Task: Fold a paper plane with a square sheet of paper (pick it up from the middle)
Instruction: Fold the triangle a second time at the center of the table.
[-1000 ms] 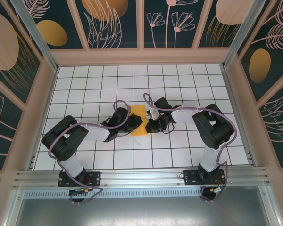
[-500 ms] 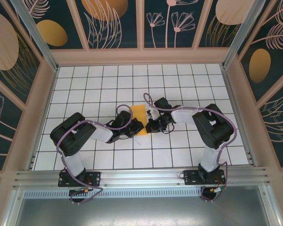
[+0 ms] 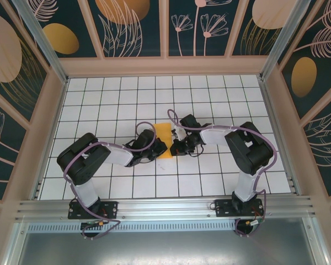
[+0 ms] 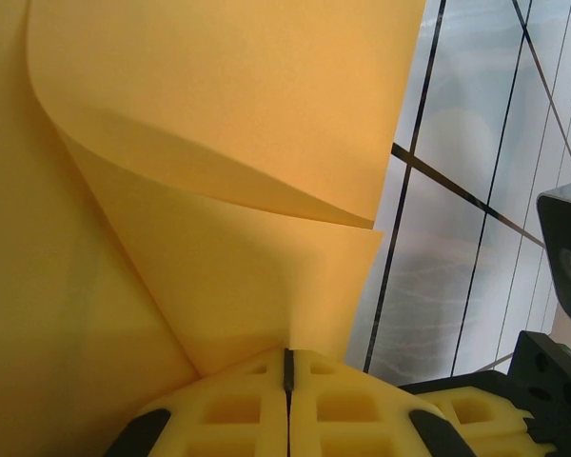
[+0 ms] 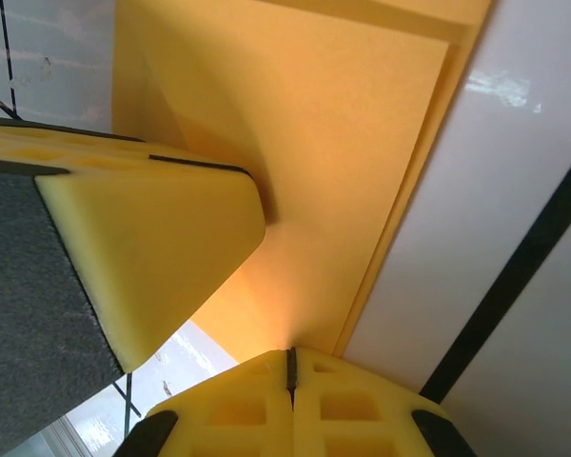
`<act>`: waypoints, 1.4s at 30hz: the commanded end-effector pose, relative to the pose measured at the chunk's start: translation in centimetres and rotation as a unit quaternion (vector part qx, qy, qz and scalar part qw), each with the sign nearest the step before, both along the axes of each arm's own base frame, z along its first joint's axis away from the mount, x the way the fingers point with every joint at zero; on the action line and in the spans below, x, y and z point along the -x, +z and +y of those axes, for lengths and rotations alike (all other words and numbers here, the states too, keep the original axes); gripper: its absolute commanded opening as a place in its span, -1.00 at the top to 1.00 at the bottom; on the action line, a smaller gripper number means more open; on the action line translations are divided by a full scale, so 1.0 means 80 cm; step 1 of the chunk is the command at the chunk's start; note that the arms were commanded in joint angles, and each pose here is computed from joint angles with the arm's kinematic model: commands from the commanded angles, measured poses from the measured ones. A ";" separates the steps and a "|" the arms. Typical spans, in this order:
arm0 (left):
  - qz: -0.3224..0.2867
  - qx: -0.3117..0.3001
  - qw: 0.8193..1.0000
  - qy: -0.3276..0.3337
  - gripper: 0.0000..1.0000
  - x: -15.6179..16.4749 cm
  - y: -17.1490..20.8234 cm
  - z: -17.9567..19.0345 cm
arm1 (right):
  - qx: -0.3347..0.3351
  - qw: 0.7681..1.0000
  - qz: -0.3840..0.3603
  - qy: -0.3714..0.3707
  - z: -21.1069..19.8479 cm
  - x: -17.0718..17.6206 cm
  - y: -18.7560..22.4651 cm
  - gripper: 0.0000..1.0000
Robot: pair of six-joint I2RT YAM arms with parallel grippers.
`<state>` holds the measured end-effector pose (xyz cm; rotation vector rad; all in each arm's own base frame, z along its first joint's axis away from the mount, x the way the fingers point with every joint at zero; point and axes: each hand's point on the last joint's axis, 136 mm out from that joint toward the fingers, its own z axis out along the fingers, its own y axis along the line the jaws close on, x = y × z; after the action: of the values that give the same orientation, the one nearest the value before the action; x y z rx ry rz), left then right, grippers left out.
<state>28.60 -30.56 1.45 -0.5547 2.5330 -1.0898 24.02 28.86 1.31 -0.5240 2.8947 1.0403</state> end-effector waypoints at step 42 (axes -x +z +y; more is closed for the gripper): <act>-0.004 -0.119 0.991 0.063 0.82 -0.047 -0.054 0.111 | 0.175 0.983 0.061 -0.004 -0.075 0.052 -0.083 1.00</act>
<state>31.36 -27.45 1.45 -0.5080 2.5015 -1.0604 24.29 29.43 1.18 -0.5518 2.8709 1.0090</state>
